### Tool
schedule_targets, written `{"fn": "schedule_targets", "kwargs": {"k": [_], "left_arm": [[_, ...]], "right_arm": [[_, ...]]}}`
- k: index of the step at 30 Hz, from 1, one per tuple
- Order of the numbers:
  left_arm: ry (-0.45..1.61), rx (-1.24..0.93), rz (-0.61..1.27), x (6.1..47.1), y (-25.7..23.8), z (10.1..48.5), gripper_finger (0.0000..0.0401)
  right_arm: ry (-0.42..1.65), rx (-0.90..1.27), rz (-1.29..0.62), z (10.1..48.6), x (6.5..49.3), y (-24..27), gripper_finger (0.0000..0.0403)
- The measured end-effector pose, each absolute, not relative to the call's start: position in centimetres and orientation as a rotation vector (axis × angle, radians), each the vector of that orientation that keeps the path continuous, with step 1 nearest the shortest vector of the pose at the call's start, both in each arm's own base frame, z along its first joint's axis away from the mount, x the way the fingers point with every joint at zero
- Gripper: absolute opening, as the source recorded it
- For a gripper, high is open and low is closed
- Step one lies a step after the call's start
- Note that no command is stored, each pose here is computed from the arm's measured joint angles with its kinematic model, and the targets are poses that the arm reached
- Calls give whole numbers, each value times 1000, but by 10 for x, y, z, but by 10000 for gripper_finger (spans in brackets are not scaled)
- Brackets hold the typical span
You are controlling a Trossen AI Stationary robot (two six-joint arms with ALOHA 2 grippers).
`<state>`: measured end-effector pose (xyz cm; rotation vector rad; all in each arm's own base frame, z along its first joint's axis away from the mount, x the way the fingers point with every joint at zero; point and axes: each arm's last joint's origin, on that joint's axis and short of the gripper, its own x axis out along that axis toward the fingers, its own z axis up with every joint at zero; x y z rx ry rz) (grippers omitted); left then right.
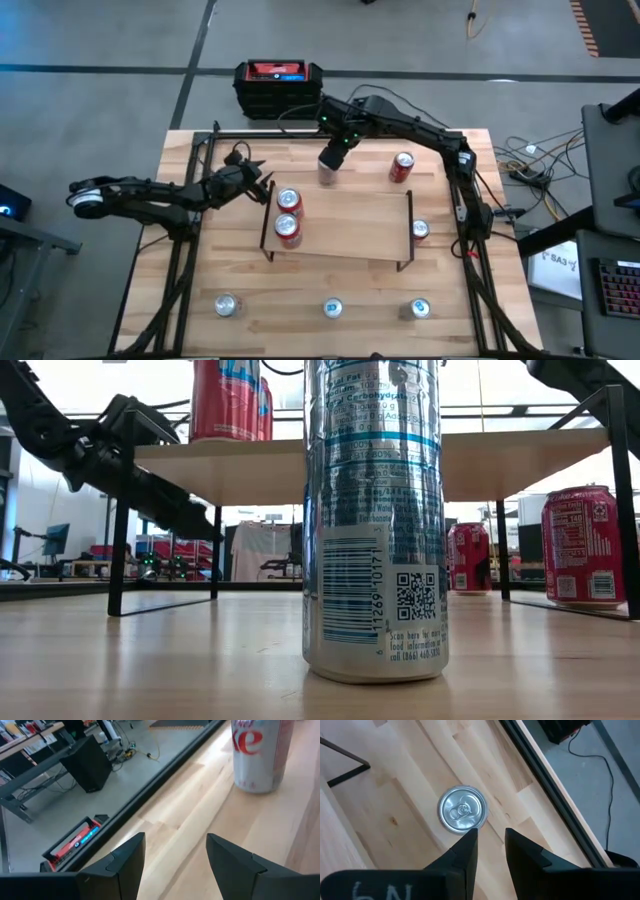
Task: Place canned beverage on shelf
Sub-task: Put the top silver soda can on the shelf
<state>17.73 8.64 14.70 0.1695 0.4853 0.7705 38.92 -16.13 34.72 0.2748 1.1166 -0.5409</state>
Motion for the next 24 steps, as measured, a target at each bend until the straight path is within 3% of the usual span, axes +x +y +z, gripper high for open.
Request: {"fn": "schedule_targets", "kwargs": {"k": [10,24], "left_arm": [[510,169,770,174,86,144,195],[-4,163,828,137,70,222,195]], "right_arm": [[1116,275,-541,348,389,-161,78],[1121,285,-547,347,388,-161,86]]}}
